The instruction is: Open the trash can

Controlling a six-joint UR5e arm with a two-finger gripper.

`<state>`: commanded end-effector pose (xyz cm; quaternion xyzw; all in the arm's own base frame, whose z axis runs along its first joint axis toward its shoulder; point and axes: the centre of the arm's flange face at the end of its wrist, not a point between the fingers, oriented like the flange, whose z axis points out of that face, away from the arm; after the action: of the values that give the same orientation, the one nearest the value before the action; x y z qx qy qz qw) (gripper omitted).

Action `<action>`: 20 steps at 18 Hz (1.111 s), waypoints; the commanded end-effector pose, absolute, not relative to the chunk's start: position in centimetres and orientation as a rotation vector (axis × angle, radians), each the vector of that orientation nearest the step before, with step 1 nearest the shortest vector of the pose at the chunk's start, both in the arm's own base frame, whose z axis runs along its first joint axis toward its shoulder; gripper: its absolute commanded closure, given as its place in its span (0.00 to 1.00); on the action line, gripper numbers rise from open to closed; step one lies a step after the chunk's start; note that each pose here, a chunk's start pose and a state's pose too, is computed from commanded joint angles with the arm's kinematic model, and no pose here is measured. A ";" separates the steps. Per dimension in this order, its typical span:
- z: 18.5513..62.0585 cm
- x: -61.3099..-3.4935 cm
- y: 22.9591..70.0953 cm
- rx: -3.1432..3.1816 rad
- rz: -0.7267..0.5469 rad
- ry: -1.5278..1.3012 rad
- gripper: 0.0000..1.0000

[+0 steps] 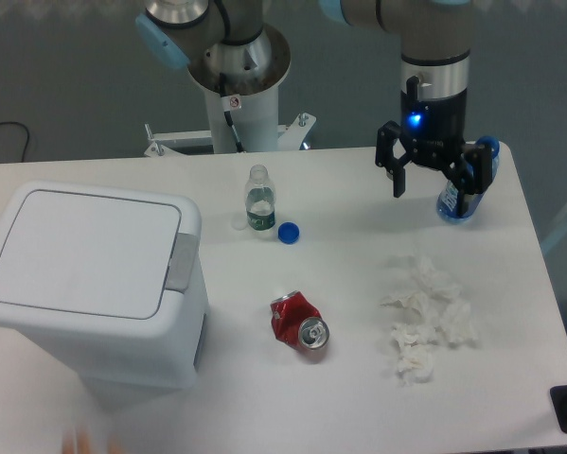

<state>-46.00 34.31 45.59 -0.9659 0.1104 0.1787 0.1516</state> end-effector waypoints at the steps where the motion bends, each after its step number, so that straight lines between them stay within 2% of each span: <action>1: 45.7 -46.0 34.3 -2.772 0.515 0.317 0.00; 5: 46.0 -45.8 34.2 -2.771 0.510 0.249 0.00; 12: 47.5 -45.3 36.8 -2.732 0.479 0.025 0.00; 17: 48.6 -45.4 40.9 -2.653 0.402 -0.286 0.00; 20: 49.1 -44.6 42.6 -2.629 0.380 -0.337 0.00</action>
<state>-44.61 42.62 49.09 -0.9555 -0.1225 0.1381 0.2300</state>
